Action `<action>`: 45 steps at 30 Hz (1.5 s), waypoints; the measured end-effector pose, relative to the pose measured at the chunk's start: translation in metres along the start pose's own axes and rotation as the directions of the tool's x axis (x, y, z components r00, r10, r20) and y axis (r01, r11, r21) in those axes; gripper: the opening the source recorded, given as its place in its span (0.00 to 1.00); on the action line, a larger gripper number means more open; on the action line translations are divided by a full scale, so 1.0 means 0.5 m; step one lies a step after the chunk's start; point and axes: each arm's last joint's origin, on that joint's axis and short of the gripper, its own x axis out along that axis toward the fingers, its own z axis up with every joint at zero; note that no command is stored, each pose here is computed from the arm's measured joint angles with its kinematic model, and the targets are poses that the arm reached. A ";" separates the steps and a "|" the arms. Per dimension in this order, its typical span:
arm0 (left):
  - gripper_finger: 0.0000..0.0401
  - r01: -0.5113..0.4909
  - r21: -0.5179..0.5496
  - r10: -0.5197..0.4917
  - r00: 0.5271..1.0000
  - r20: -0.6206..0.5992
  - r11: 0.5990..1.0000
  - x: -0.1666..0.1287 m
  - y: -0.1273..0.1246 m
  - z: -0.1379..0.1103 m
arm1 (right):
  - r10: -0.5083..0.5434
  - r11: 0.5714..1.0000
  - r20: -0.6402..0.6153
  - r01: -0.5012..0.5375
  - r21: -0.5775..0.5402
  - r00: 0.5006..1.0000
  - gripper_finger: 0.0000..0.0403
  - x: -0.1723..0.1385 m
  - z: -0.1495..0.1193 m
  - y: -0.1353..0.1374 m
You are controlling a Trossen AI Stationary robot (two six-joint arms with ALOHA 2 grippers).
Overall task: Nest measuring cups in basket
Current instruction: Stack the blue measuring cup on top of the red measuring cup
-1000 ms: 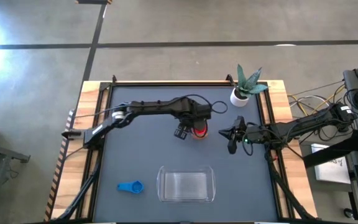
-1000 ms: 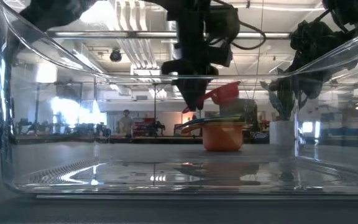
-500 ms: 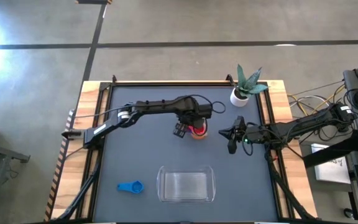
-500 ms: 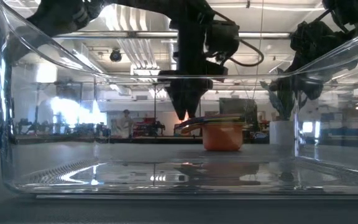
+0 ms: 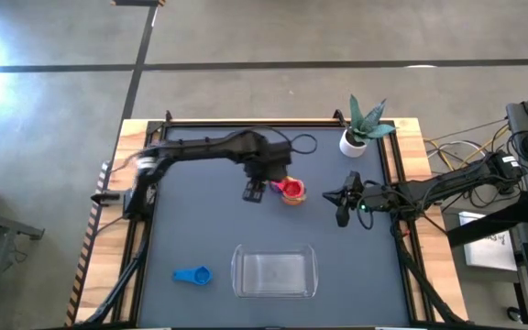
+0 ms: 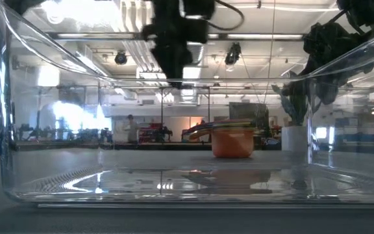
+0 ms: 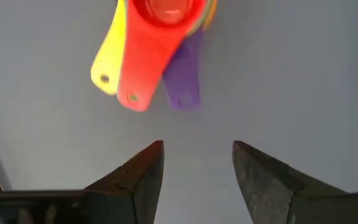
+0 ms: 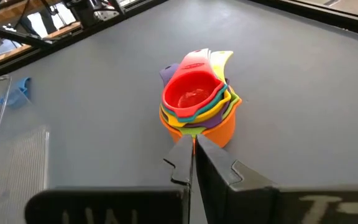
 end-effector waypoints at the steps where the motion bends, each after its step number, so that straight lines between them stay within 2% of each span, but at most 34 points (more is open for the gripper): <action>1: 0.42 -0.006 -0.021 0.006 1.000 0.017 1.000 -0.009 -0.007 -0.019 | 0.000 1.000 0.000 0.000 -0.003 1.000 0.02 0.000 0.000 0.000; 6: 0.41 -0.030 -0.140 0.049 0.989 0.136 0.990 -0.046 -0.055 -0.125 | -0.001 1.000 0.002 0.001 -0.029 1.000 0.02 0.000 0.000 0.000; 12: 0.41 0.013 -0.277 0.048 0.977 0.210 0.961 -0.063 -0.138 -0.258 | -0.002 0.999 0.005 0.002 -0.041 1.000 0.02 0.000 0.001 0.000; 19: 0.41 0.093 -0.382 0.015 0.963 0.270 0.919 -0.042 -0.213 -0.358 | 0.001 0.999 0.011 0.000 -0.039 1.000 0.02 0.000 0.002 0.001; 24: 0.41 0.132 -0.412 -0.018 0.963 0.270 0.902 -0.001 -0.249 -0.398 | -0.007 0.999 0.015 0.008 -0.039 1.000 0.02 0.000 0.002 0.000; 29: 0.41 0.149 -0.442 -0.041 0.969 0.245 0.885 0.038 -0.269 -0.417 | -0.020 0.999 0.026 0.021 -0.037 0.999 0.02 0.000 0.003 -0.001; 45: 0.41 0.182 -0.433 -0.062 0.959 0.277 0.883 0.068 -0.285 -0.421 | -0.019 0.999 0.030 0.020 -0.034 0.999 0.02 0.000 0.004 0.000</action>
